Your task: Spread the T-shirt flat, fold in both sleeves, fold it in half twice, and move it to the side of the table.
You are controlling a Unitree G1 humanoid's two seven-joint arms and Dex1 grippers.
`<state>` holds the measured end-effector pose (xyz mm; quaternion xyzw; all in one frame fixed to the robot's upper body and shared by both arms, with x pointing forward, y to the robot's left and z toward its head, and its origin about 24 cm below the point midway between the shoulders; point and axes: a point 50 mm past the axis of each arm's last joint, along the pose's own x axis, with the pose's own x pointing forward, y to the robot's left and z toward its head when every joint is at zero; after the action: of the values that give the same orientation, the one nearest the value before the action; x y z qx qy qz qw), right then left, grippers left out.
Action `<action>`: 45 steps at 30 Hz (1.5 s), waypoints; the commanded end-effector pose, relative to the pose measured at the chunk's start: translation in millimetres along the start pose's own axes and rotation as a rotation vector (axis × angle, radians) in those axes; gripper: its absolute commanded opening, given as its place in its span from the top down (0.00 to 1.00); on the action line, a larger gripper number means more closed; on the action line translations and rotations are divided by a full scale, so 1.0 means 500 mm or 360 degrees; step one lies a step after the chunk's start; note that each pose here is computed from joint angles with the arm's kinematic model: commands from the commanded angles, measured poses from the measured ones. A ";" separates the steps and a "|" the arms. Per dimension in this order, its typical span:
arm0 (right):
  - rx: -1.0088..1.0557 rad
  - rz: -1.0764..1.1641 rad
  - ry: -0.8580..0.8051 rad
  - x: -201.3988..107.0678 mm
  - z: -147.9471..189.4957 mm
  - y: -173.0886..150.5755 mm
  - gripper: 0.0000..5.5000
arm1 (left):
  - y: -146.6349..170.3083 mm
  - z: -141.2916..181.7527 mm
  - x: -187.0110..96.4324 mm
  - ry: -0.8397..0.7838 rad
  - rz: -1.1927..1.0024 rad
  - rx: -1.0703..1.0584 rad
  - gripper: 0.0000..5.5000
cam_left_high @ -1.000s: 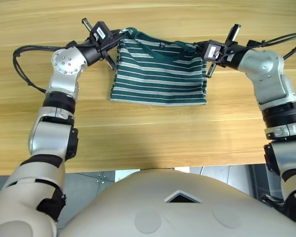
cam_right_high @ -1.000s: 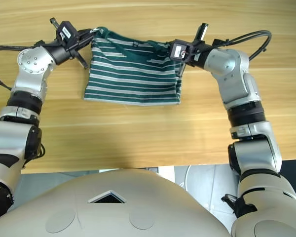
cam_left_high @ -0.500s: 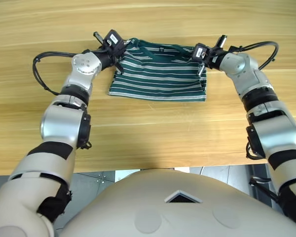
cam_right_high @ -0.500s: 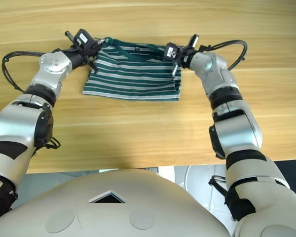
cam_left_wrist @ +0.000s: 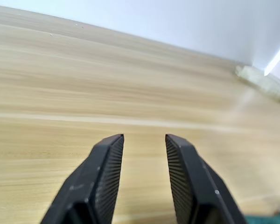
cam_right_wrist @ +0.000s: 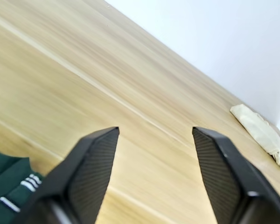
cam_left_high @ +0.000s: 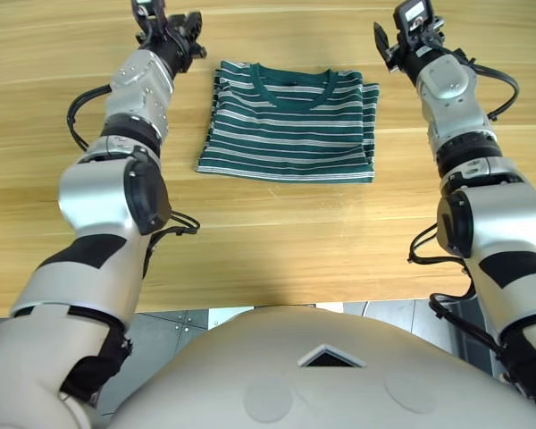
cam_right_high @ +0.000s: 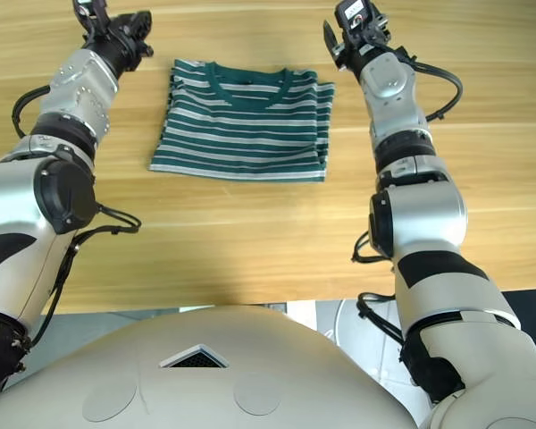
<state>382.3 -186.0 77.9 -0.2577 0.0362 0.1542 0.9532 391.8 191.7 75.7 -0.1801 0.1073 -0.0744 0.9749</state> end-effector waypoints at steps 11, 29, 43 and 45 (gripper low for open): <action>-0.1021 0.1470 0.0136 -0.267 -0.158 0.105 0.05 | 0.096 0.035 -0.081 -0.0490 -0.0148 0.0346 0.70; -0.0656 0.1406 -0.0792 -0.208 0.092 0.277 0.02 | 0.096 0.035 -0.106 -0.0660 -0.0227 0.0526 0.70; -0.1064 0.0633 0.0080 -0.016 -0.046 0.276 0.02 | 0.086 0.009 -0.109 -0.0660 -0.0250 0.0505 0.70; -0.1018 0.0598 0.0090 -0.013 -0.048 0.273 0.02 | 0.085 0.007 -0.110 -0.0662 -0.0263 0.0511 0.70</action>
<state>343.7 -61.4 26.8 -0.5127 -0.0338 0.3293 0.7922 345.7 244.2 73.5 -0.0519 -0.1192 -0.1217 0.9840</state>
